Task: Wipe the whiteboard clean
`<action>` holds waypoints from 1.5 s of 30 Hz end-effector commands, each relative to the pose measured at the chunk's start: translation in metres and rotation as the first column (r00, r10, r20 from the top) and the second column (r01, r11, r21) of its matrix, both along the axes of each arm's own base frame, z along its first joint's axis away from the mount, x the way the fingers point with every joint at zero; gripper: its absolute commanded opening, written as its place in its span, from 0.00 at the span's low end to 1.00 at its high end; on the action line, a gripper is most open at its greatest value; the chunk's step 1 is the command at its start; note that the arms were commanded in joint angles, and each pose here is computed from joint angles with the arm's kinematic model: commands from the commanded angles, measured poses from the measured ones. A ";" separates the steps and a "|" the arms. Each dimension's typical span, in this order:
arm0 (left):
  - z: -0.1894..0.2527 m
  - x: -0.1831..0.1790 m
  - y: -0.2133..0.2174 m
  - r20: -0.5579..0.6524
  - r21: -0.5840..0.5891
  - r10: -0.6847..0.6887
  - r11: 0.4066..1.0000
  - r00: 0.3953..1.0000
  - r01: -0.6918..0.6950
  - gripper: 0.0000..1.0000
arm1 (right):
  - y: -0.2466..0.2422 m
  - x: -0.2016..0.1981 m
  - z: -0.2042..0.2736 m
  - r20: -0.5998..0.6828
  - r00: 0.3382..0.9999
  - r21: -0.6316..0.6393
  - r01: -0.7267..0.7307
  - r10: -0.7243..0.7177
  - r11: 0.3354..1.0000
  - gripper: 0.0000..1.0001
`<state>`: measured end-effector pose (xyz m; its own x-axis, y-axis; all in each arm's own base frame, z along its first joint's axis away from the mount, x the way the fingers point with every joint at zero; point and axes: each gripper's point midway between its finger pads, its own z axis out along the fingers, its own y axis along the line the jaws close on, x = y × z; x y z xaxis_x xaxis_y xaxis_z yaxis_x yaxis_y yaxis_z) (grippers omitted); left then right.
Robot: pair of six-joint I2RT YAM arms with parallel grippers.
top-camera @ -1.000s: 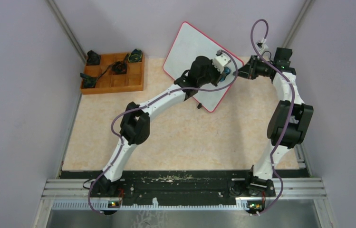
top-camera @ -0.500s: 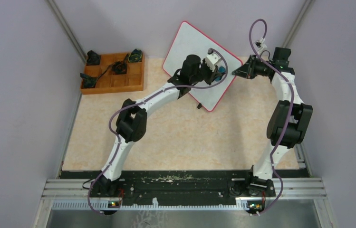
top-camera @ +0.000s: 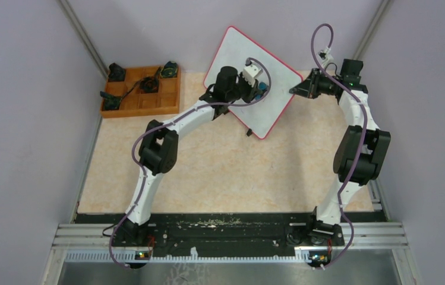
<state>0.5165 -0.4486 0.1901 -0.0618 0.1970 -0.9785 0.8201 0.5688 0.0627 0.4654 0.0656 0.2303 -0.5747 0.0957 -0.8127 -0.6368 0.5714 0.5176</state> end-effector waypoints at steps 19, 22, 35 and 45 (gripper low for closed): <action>-0.068 -0.054 -0.017 -0.126 0.174 -0.011 0.984 0.992 0.033 0.00 | 0.029 -0.024 0.042 0.152 0.978 0.018 -0.149 0.144 0.989 0.00; -0.065 -0.076 -0.039 -0.138 0.167 -0.060 0.983 0.989 0.083 0.00 | 0.029 -0.024 0.043 0.154 0.977 0.018 -0.149 0.145 0.989 0.00; -0.058 -0.109 -0.072 -0.144 0.154 -0.127 0.977 0.981 0.149 0.00 | 0.029 -0.023 0.042 0.153 0.978 0.018 -0.148 0.143 0.989 0.00; -0.078 -0.094 -0.051 -0.148 0.200 -0.070 0.975 0.986 0.099 0.00 | 0.029 -0.022 0.043 0.155 0.978 0.017 -0.146 0.142 0.989 0.00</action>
